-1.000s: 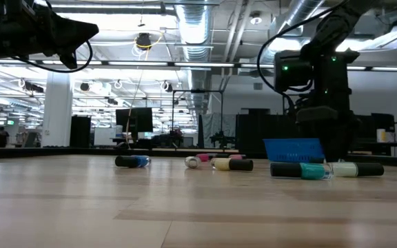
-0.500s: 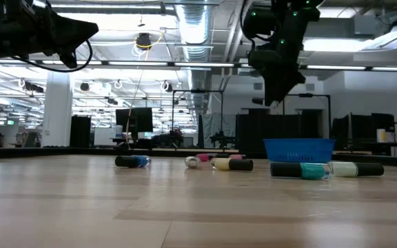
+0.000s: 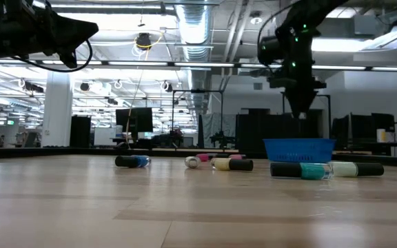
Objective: Pick & Place Nail Polish
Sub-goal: Put the white nail polish bottle into the blue bin
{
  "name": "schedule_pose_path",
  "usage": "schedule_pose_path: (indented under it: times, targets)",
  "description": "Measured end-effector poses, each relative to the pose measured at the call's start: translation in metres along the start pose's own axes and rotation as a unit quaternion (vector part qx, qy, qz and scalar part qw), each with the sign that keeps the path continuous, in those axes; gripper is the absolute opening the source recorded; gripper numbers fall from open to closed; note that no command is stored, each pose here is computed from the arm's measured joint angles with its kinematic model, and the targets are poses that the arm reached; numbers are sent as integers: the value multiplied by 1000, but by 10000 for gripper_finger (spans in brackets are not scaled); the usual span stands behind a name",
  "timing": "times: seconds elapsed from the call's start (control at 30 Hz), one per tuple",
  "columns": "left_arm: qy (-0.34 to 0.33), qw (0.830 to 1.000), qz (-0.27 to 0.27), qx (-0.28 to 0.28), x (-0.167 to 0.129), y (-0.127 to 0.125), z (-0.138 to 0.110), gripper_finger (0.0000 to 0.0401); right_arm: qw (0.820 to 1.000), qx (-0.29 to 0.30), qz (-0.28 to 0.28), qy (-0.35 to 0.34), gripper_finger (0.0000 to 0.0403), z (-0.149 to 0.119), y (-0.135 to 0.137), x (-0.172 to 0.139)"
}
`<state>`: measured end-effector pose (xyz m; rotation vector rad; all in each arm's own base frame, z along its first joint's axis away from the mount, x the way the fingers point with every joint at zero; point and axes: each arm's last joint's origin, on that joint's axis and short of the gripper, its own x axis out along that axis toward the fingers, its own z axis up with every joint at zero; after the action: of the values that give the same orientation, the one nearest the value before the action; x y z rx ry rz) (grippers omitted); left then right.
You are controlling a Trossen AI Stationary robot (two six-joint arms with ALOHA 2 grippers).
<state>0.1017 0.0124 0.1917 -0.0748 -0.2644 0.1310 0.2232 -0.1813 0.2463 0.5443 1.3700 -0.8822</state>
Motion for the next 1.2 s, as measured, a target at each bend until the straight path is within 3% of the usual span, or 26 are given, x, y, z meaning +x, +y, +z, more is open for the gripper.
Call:
schedule_pose_path:
  times: [0.37, 0.83, 1.2]
  targets:
    - [-3, 1000, 0, 0, 0, 0, 1, 11, 997, -28, -27, 72, 103, -13, -5, 43]
    - [-7, 1000, 0, 0, 0, 0, 1, 11, 998, -32, -37, 41, 103, -8, -6, 45]
    - [-10, 1000, -1, 0, 0, 0, 2, 11, 997, -43, -40, 58, 103, -21, -1, 60]
